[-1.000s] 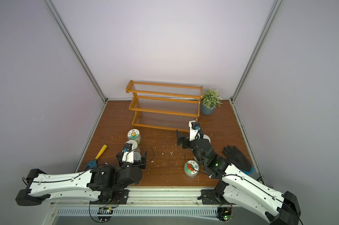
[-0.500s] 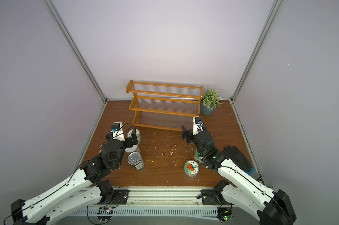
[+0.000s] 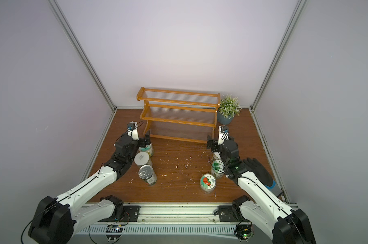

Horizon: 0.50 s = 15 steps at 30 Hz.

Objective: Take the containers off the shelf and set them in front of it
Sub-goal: Reset both arms

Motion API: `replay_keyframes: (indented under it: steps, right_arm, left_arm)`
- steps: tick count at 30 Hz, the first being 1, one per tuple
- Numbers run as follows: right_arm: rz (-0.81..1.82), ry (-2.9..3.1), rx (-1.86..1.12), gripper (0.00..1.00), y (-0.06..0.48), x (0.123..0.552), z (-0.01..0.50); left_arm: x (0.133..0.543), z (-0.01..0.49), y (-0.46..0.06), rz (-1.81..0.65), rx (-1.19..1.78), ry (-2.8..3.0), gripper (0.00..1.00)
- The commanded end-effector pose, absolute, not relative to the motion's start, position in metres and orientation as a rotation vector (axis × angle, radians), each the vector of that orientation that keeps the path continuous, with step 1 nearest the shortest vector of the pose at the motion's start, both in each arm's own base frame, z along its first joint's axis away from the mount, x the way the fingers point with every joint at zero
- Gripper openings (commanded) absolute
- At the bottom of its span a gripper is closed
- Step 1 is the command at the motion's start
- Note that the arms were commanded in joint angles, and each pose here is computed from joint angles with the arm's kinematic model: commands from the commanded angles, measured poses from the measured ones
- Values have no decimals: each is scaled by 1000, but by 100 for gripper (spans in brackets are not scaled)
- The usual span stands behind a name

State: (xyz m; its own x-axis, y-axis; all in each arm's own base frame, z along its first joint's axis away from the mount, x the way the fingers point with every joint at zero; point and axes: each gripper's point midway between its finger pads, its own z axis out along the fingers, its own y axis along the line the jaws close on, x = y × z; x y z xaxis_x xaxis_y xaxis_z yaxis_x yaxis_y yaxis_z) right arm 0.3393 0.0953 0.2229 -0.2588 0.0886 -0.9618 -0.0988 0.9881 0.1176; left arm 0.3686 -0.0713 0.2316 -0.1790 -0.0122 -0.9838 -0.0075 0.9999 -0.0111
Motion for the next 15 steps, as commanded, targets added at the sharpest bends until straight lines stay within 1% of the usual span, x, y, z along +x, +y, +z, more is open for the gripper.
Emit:
replay_keyframes:
  steps: [1,7,15]
  right_arm:
    - [135,1759,32,99,81,347,231]
    - [82,1757,62,99,64,356,216]
    - [-65,1741,78,99,42,364,201]
  left_arm:
    - [380,252,-60,9,0,1647,99]
    - [395,241,-36,25,-18,1625,99]
    - [400,220,-26,28,-4,1632,99]
